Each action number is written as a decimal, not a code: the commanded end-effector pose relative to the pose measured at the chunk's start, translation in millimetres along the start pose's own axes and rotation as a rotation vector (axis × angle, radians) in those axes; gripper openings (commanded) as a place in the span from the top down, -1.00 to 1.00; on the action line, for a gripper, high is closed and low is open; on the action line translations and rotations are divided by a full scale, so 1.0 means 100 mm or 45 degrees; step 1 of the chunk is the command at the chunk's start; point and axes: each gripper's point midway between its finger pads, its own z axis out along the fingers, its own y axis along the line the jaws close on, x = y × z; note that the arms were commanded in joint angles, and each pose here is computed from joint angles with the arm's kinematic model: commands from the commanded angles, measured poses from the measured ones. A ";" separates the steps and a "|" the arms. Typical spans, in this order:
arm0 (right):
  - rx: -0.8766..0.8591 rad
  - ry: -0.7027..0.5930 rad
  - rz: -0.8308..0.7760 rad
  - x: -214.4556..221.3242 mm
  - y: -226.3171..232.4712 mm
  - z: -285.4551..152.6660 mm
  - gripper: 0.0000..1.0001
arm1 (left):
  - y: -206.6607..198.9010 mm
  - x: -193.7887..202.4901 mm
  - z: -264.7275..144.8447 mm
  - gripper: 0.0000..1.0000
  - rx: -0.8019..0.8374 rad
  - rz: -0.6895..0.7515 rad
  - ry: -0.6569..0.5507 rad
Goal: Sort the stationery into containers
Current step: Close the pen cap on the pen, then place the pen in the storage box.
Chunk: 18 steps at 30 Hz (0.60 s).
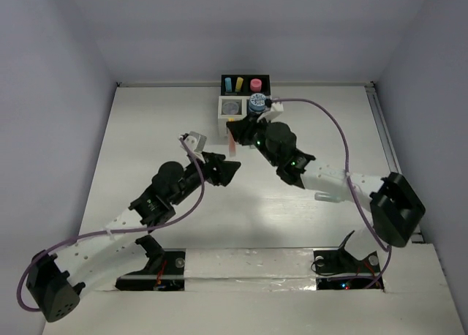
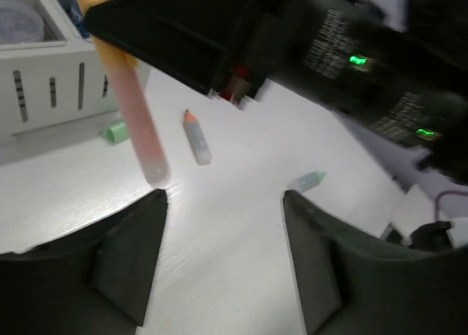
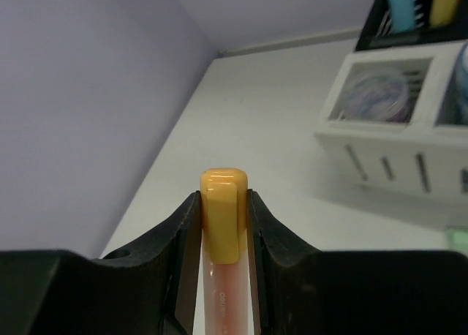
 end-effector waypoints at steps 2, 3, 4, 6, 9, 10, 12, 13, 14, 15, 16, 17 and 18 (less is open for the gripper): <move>0.051 -0.109 -0.167 -0.45 -0.20 0.50 1.00 | -0.08 -0.30 -0.18 -0.40 0.058 -0.028 -0.227; 0.072 -0.146 -0.182 -0.58 -0.26 0.58 1.00 | -0.05 -0.32 -0.24 -0.50 0.043 -0.034 -0.252; 0.067 -0.216 -0.203 -0.81 -0.21 0.67 1.00 | 0.02 -0.21 -0.25 -0.68 0.020 -0.034 -0.229; 0.111 -0.247 -0.233 -0.91 -0.39 0.86 1.00 | 0.07 -0.19 -0.33 -0.83 0.006 -0.043 -0.251; 0.127 -0.317 -0.270 -1.12 -0.50 1.12 1.00 | 0.21 -0.11 -0.41 -0.98 -0.052 -0.050 -0.288; 0.151 -0.370 -0.277 -1.23 -0.57 1.18 1.00 | 0.28 -0.04 -0.42 -0.98 -0.073 -0.053 -0.289; 0.148 -0.448 -0.302 -1.43 -0.57 1.31 1.00 | 0.34 -0.08 -0.46 -0.98 -0.108 -0.049 -0.335; 0.173 -0.462 -0.339 -1.38 -0.71 1.43 1.00 | 0.39 -0.04 -0.46 -0.98 -0.129 -0.047 -0.332; 0.164 -0.519 -0.349 -1.53 -0.64 1.50 1.00 | 0.42 -0.03 -0.47 -0.98 -0.145 -0.045 -0.339; 0.183 -0.537 -0.381 -1.56 -0.71 1.57 1.00 | 0.46 -0.04 -0.49 -0.98 -0.168 -0.041 -0.356; 0.176 -0.571 -0.389 -1.60 -0.70 1.63 1.00 | 0.51 0.03 -0.48 -0.98 -0.183 -0.039 -0.344; 0.194 -0.560 -0.411 -1.48 -0.85 1.75 1.00 | 0.52 0.04 -0.48 -0.98 -0.186 -0.037 -0.353; 0.168 -0.612 -0.415 -1.61 -0.76 1.81 1.00 | 0.55 0.06 -0.48 -0.98 -0.196 -0.033 -0.351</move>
